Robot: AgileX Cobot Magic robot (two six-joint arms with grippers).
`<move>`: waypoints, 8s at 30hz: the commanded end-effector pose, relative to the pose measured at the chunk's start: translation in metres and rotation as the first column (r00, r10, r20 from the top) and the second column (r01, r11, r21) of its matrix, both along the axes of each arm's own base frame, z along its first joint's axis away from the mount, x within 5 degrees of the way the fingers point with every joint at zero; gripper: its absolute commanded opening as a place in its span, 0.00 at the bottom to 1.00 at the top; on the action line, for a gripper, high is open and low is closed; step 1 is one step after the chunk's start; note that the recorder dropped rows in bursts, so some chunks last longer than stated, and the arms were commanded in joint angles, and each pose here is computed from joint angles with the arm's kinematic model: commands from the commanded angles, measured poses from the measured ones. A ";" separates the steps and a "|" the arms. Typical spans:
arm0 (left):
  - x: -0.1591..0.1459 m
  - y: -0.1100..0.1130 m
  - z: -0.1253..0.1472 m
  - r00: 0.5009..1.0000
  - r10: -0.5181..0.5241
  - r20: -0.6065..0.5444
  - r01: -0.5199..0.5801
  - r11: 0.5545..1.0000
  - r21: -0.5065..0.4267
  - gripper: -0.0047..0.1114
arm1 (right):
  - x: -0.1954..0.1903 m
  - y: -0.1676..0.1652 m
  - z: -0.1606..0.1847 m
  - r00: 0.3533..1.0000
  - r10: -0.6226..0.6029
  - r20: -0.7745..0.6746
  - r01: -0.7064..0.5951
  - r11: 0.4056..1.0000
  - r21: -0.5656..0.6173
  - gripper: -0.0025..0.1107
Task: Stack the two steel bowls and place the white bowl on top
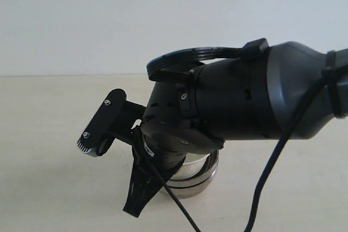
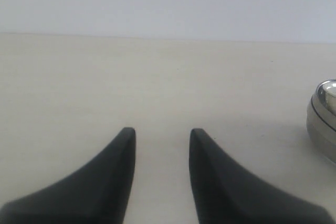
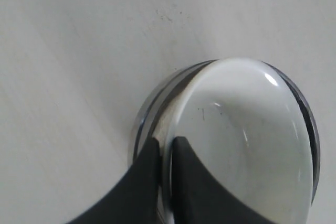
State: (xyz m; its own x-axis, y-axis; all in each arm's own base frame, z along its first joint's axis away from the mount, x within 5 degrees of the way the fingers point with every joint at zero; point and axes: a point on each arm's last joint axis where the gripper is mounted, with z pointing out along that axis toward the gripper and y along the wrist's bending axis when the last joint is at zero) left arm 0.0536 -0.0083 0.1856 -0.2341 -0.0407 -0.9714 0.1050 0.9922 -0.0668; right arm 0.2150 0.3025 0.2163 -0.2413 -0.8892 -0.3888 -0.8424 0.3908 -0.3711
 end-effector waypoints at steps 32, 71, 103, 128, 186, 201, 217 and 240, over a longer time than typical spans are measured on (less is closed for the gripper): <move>0.000 0.000 -0.001 1.000 0.003 0.006 -0.003 1.000 0.001 0.32 | 0.004 0.000 -0.013 0.997 -0.072 -0.031 0.071 0.997 -0.011 0.02; 0.000 0.000 -0.001 1.000 0.003 0.006 -0.003 1.000 0.001 0.32 | -0.006 -0.021 -0.006 0.982 -0.189 -0.016 0.190 0.977 0.094 0.02; 0.000 0.000 -0.001 1.000 0.003 0.006 -0.003 1.000 0.001 0.32 | 0.005 -0.035 0.012 0.932 -0.335 0.141 0.320 0.940 0.121 0.02; 0.000 0.000 -0.001 1.000 0.003 0.006 -0.003 1.000 0.001 0.32 | 0.046 -0.064 0.008 0.856 -0.512 0.068 0.486 0.843 0.230 0.02; 0.000 0.000 -0.001 1.000 0.003 0.006 -0.003 1.000 0.001 0.32 | 0.066 -0.048 -0.035 0.857 -0.513 0.043 0.478 0.825 0.303 0.02; 0.000 0.000 -0.001 1.000 0.003 0.006 -0.003 1.000 0.001 0.32 | 0.067 -0.056 -0.033 0.829 -0.549 0.103 0.512 0.821 0.254 0.02; 0.000 0.000 -0.001 1.000 0.003 0.006 -0.003 1.000 0.001 0.32 | 0.045 -0.021 0.020 0.964 -0.251 -0.091 0.250 0.730 0.636 0.02; 0.000 0.000 -0.001 1.000 0.003 0.006 -0.003 1.000 0.001 0.32 | 0.025 -0.003 -0.054 0.966 -0.232 -0.112 0.258 0.872 0.417 0.02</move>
